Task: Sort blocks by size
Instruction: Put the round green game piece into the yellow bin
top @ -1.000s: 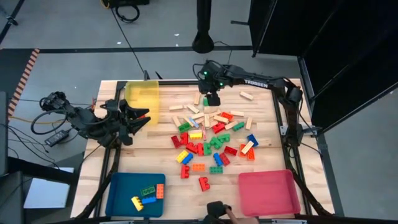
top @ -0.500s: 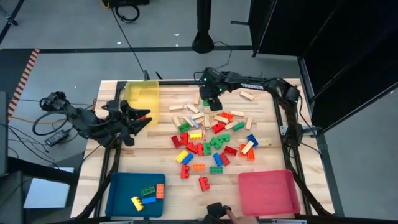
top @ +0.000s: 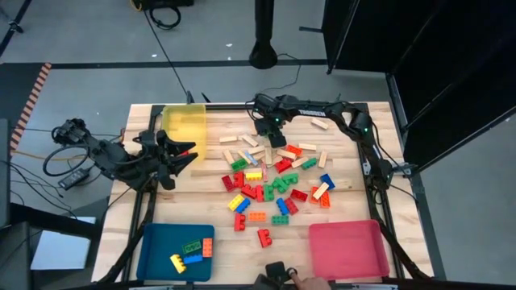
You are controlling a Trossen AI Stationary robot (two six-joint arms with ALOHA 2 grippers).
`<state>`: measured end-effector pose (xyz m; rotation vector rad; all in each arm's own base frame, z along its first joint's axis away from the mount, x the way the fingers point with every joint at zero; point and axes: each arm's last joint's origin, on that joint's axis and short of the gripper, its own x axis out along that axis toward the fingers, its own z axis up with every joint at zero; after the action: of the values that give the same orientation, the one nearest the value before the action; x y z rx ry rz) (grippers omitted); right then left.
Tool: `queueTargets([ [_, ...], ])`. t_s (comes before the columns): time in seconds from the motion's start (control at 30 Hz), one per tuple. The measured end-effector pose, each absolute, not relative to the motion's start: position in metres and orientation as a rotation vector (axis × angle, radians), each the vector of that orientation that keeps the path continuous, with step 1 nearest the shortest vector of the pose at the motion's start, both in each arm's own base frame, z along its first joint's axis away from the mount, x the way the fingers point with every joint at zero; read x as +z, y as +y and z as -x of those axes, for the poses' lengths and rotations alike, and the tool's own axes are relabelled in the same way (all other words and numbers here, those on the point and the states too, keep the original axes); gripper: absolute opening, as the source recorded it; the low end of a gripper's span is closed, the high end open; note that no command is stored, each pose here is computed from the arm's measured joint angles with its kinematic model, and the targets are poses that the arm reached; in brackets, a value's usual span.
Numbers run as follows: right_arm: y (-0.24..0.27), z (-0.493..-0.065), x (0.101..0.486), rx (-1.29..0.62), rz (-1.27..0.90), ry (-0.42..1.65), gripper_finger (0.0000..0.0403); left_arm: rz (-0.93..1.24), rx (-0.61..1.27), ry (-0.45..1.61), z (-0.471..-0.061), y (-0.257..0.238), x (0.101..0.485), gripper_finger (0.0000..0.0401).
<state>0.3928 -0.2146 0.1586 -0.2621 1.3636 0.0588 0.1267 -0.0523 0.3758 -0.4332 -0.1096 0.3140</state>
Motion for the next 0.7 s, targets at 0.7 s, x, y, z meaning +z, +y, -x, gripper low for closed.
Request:
queueTargets([
  [0.7, -0.214, -0.384, 0.17, 0.022, 0.267, 1.414, 0.0083, 0.429, 0.314, -0.107, -0.127, -0.052, 0.376, 0.0209],
])
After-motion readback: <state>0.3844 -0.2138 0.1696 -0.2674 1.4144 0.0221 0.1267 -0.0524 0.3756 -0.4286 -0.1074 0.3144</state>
